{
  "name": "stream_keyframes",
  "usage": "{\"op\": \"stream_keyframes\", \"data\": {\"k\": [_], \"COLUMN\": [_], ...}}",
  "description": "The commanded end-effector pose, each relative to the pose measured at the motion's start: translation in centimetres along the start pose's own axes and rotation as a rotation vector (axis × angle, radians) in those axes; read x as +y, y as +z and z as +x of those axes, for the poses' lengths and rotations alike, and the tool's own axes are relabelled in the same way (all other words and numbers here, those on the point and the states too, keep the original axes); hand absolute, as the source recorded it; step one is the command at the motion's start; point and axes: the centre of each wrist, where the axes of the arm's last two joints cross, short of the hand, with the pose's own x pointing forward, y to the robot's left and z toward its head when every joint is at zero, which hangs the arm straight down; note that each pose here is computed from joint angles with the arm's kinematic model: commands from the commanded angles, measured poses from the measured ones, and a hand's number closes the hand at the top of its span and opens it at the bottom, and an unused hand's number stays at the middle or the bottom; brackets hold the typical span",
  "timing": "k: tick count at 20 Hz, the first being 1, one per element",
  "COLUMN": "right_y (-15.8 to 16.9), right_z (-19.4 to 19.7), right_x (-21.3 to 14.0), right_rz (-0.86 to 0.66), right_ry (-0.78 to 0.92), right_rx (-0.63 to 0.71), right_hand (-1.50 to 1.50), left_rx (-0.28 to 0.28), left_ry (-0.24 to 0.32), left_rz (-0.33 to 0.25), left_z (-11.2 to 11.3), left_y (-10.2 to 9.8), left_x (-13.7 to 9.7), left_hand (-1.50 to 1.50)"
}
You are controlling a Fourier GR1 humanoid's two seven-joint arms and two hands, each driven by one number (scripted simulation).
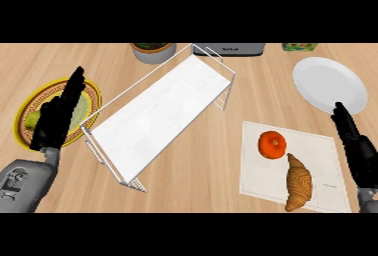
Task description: Pick the croissant from the placemat and place it in the tiered shelf
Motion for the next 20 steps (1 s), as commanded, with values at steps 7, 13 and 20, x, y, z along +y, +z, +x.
{"op": "stream_keyframes", "data": {"k": [7,13,20], "right_y": [6.1,12.9,17.0], "right_z": [-0.7,1.4,5.1], "right_x": [-15.1,-10.8,-9.3], "right_rz": [-0.413,-0.496,-0.191], "right_ry": [0.654,0.334,0.362], "right_rx": [0.176,0.191,0.196], "right_hand": [1.5,-1.5,-1.5], "left_rx": [0.415,0.482,0.484], "left_ry": [0.277,0.384,0.366], "left_rz": [0.061,-0.021,-0.029], "left_z": [-8.4,-9.7,-9.6], "left_y": [5.3,6.9,6.0], "left_x": [-1.0,-2.3,-0.7], "left_hand": [0.0,0.0,0.0]}}
